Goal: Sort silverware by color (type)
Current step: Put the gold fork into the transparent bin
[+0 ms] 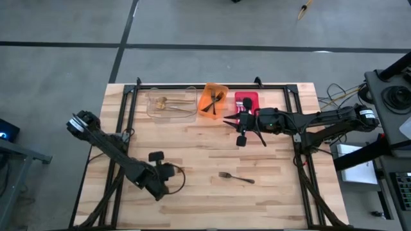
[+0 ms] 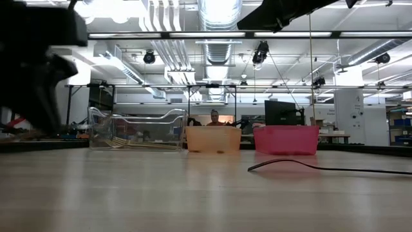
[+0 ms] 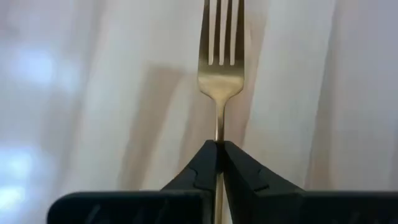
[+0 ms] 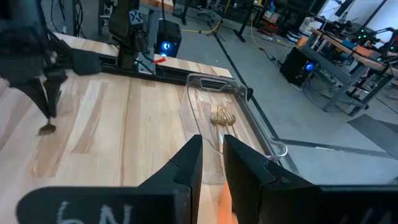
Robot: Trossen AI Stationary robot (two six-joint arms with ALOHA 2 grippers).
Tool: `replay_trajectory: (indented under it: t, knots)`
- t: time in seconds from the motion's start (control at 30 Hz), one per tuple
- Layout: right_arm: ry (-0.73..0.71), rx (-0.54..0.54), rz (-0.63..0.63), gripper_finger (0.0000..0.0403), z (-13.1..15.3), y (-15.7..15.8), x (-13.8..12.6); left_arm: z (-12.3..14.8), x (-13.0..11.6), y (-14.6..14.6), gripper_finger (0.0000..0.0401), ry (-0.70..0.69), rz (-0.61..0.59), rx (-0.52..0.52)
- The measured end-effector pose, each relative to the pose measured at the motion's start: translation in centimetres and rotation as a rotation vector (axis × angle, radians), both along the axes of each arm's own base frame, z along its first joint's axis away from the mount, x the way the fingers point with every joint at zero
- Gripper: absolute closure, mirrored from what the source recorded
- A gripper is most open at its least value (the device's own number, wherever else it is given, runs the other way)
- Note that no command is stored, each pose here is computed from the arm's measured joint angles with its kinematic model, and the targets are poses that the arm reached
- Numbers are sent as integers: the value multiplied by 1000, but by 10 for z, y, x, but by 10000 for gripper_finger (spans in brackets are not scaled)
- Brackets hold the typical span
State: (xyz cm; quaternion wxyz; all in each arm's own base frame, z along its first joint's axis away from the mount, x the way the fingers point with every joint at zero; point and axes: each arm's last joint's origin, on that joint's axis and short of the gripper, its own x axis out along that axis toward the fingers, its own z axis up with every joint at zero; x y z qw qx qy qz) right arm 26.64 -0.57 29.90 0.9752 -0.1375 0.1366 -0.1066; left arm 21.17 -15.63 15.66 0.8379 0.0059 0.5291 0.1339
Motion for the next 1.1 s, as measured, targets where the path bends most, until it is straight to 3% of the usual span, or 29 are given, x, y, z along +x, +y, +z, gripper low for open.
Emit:
replay_trajectory:
  t: [0.23, 0.37, 0.5, 0.63, 0.73, 0.93, 1.1]
  knots:
    - [-25, 1, 1, 346, 2, 0, 1, 27, 20, 23, 401, -59, -69, 82]
    - [-25, 1, 1, 346, 2, 0, 1, 31, 28, 35, 401, -7, -174, 164]
    - [-24, 1, 2, 346, 2, 0, 1, 35, 39, 54, 401, 7, -206, 301]
    - [-25, 1, 3, 346, 2, 0, 1, 45, 53, 73, 401, -64, -123, 531]
    - [-38, -3, 4, 346, 4, 0, 1, 58, 65, 86, 401, -146, -3, 645]
    - [-82, 4, 88, 346, 8, 2, 2, 95, 88, 106, 401, -304, 216, 758]
    - [-163, 4, 107, 346, 15, 3, 4, 130, 99, 119, 401, -399, 364, 786]
